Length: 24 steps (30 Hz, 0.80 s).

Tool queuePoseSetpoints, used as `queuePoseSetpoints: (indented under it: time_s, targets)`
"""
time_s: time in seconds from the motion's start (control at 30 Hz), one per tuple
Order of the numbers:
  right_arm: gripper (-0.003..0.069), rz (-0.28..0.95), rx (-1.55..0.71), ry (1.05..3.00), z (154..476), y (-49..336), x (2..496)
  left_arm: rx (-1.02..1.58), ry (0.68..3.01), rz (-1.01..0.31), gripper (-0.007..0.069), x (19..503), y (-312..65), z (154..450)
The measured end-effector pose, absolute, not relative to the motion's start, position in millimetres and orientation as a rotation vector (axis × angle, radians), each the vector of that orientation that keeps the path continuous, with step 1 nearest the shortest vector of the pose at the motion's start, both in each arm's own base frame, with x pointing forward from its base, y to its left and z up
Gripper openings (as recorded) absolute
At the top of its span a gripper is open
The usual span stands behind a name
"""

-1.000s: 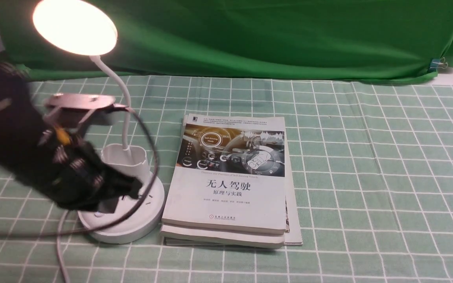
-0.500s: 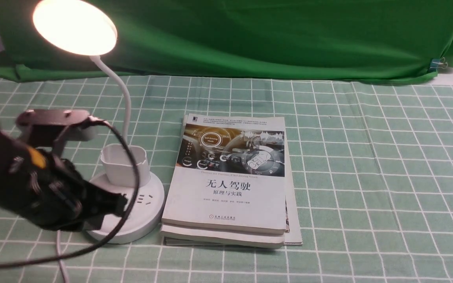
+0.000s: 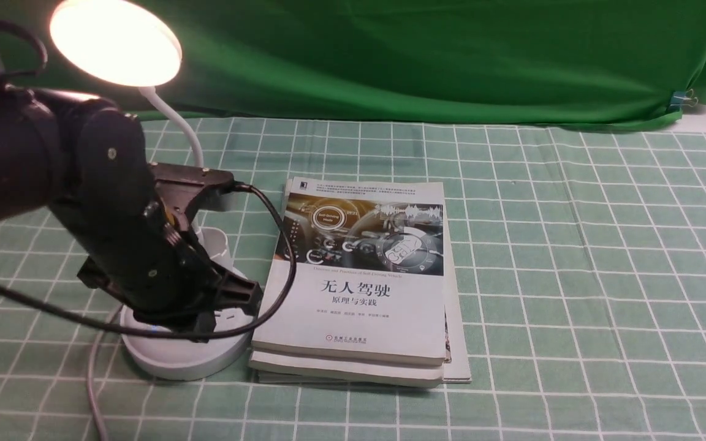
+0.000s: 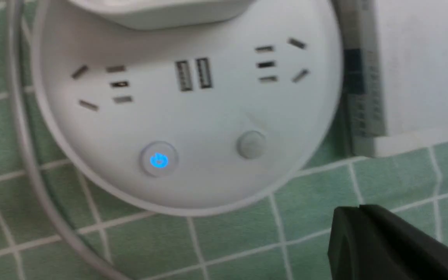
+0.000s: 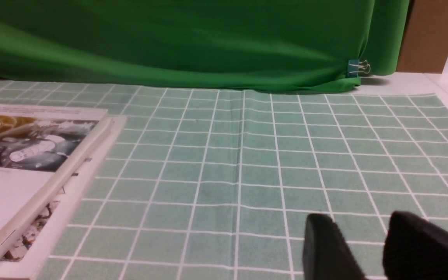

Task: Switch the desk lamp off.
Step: Use the left arm to press the button switch on the lamp holder

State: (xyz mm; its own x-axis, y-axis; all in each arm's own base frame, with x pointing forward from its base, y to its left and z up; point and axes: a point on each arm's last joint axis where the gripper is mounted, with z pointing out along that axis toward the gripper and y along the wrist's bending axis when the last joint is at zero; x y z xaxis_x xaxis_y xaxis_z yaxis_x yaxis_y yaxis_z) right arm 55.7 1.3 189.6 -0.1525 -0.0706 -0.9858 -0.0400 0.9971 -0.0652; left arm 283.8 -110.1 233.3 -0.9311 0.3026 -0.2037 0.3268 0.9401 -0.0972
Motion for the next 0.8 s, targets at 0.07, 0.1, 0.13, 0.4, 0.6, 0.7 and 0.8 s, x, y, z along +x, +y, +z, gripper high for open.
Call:
queuePoseSetpoints:
  time_s: [0.07, 0.1, 0.13, 0.4, 0.6, 0.7, 0.8]
  targets:
    - [0.0242, -0.027, -0.083, 1.724, 190, 1, 56, 0.480, 2.925, -0.178, 0.0000, 287, -109, 231]
    - [0.0242, -0.027, -0.083, 1.724, 190, 1, 56, 0.481, 2.934, -0.166, 0.0000, 288, -107, 230]
    - [0.0242, -0.027, -0.083, 1.724, 190, 1, 56, 0.478, 2.943, -0.161, 0.0000, 289, -106, 229]
    - [0.0242, -0.027, -0.083, 1.724, 190, 1, 56, 0.465, 2.948, -0.143, 0.0000, 298, -104, 217]
    - [0.0242, -0.027, -0.083, 1.724, 190, 1, 56, 0.473, 2.982, -0.119, 0.0000, 306, -106, 195]
    - [0.0242, -0.027, -0.083, 1.724, 190, 1, 56, 0.475, 3.011, -0.113, 0.0000, 310, -107, 186]
    - [0.0242, -0.027, -0.083, 1.724, 190, 1, 56, 0.477, 3.019, -0.112, 0.0000, 312, -107, 185]
